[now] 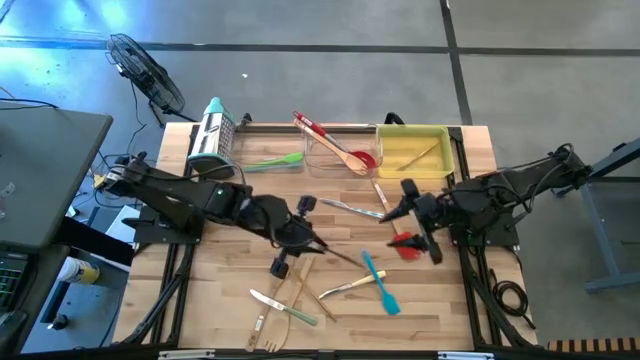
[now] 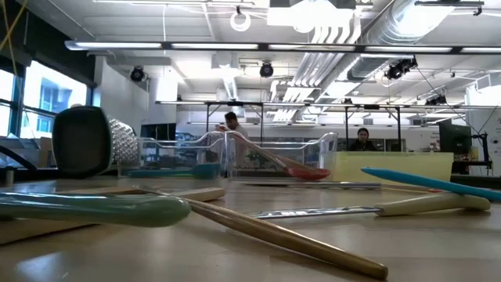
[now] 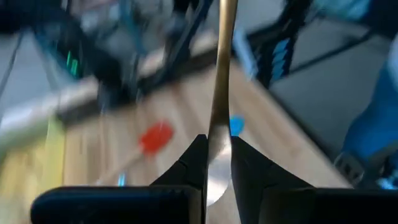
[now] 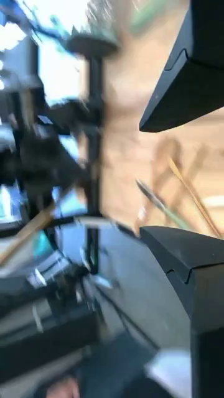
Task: Pick & Place Kitchen Items
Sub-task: Put the top gold knife into the yellow bin
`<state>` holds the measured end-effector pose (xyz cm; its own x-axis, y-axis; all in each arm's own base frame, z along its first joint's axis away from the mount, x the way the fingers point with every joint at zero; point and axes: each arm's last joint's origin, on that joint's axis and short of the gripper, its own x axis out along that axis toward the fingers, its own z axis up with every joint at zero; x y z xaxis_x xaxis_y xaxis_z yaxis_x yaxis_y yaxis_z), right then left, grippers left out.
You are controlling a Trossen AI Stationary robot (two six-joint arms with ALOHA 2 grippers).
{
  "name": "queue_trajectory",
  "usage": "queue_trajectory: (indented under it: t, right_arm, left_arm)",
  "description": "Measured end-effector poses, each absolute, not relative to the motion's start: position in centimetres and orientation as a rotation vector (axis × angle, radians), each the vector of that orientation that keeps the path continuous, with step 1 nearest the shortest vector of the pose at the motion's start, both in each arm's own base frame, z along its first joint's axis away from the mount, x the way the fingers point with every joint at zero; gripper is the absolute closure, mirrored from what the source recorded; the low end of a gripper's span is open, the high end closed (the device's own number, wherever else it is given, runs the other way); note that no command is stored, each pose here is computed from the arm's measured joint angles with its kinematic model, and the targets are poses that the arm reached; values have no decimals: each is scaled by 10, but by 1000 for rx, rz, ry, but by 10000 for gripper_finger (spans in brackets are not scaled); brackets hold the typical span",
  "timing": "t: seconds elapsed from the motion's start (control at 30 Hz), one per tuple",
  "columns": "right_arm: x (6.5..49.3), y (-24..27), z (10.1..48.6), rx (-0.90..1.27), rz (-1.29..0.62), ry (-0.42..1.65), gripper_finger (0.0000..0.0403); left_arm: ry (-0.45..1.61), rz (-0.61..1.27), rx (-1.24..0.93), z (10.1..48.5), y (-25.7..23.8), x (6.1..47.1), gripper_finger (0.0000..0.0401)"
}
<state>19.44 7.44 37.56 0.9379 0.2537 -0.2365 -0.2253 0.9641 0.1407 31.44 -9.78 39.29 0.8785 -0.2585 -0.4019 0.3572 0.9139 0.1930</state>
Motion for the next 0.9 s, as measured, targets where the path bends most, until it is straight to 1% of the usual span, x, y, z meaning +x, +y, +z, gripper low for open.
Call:
queue_trajectory:
  t: [0.1,0.17,0.27,0.33,0.47,0.57,0.83,0.9]
  right_arm:
    - [198,74,383,58,201,156,150]
    - [199,74,393,91,191,57,150]
    - [195,73,407,137,233,-66,150]
    - [192,73,413,115,261,-120,150]
    - [192,75,416,48,310,-160,150]
    - [195,76,415,-23,312,-174,150]
    - [203,79,412,-107,311,-191,150]
    - [204,79,413,-141,283,-208,150]
  left_arm:
    - [283,-367,265,401,-94,319,366]
    - [227,-372,252,406,-89,322,366]
    - [102,-434,243,417,-84,325,366]
    - [33,-489,247,423,-81,326,366]
    - [-41,-546,246,429,-72,328,366]
    - [-49,-565,243,430,-63,329,366]
    - [-38,-539,199,429,-46,334,366]
    - [-49,-527,199,429,-42,335,366]
